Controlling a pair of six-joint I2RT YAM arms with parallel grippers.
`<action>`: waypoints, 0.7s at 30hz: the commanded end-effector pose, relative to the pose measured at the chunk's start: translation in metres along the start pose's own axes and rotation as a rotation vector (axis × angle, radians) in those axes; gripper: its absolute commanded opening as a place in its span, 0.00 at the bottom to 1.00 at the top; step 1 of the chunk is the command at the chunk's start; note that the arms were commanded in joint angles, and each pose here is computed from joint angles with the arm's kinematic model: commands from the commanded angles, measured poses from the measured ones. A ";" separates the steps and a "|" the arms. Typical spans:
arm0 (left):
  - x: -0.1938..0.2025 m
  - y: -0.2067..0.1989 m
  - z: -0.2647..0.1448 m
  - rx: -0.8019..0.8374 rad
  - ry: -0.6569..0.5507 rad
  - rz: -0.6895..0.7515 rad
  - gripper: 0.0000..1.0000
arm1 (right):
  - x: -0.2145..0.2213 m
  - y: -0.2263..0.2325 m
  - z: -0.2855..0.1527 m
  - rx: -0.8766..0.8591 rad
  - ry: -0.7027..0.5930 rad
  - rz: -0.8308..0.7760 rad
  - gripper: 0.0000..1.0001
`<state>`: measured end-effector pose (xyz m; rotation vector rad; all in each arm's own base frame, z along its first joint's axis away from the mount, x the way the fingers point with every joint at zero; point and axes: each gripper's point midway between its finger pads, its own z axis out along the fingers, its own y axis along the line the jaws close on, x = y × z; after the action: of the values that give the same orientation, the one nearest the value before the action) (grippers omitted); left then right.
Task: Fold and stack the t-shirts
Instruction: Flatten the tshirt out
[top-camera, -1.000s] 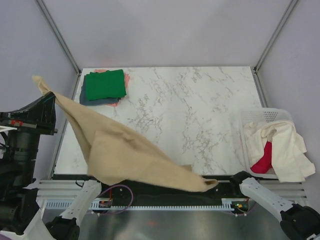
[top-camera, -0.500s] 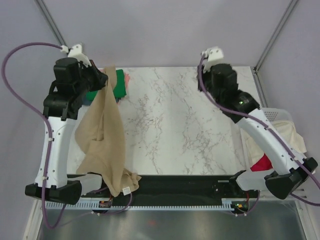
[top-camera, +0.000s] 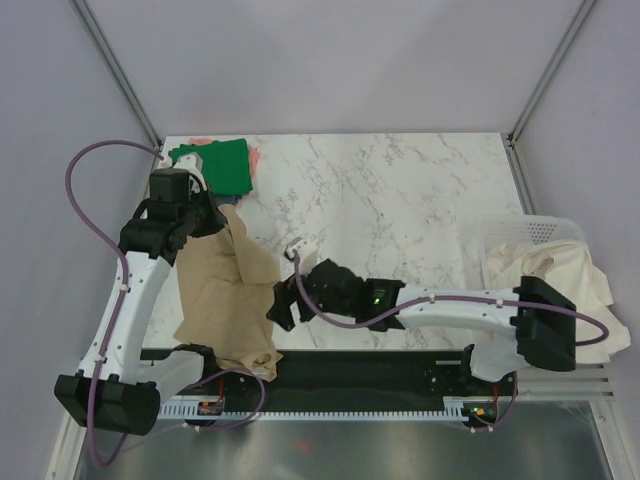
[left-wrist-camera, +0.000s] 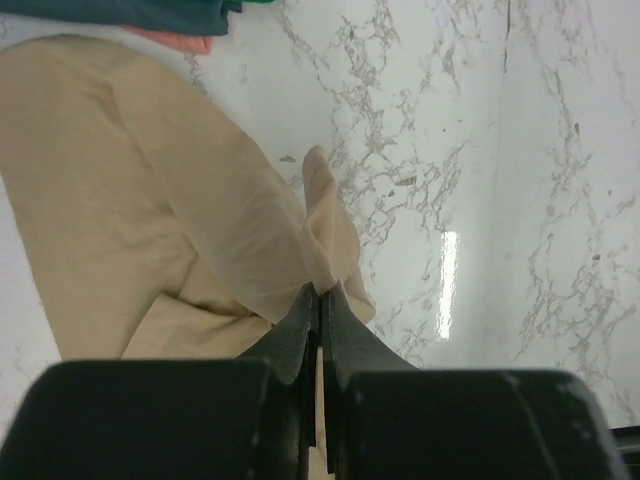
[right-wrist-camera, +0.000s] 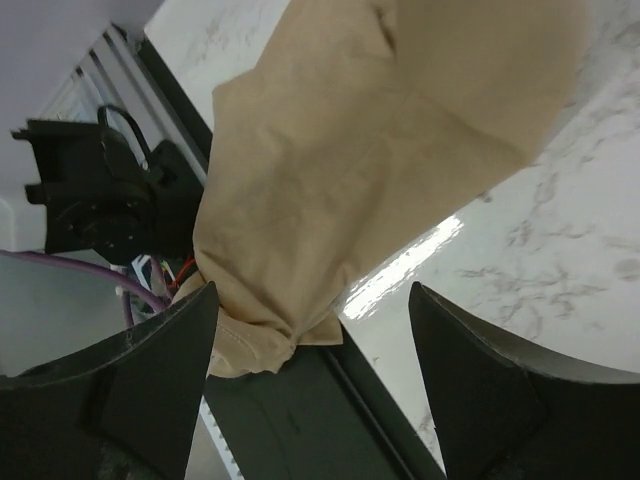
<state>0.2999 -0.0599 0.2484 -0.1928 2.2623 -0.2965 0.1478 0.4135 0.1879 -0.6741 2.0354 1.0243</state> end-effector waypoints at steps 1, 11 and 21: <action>-0.001 0.010 -0.008 -0.028 -0.070 0.022 0.02 | 0.002 0.033 0.030 -0.021 -0.037 0.056 0.84; 0.026 0.019 -0.005 -0.040 -0.055 -0.004 0.02 | 0.059 0.071 0.051 -0.040 0.095 0.046 0.83; 0.037 0.023 -0.003 -0.041 -0.052 -0.014 0.02 | 0.111 0.102 0.050 -0.065 0.176 0.052 0.62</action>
<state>0.2661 -0.0504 0.2078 -0.2129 2.2781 -0.2593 0.0289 0.4861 0.1115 -0.8571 2.2032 1.0618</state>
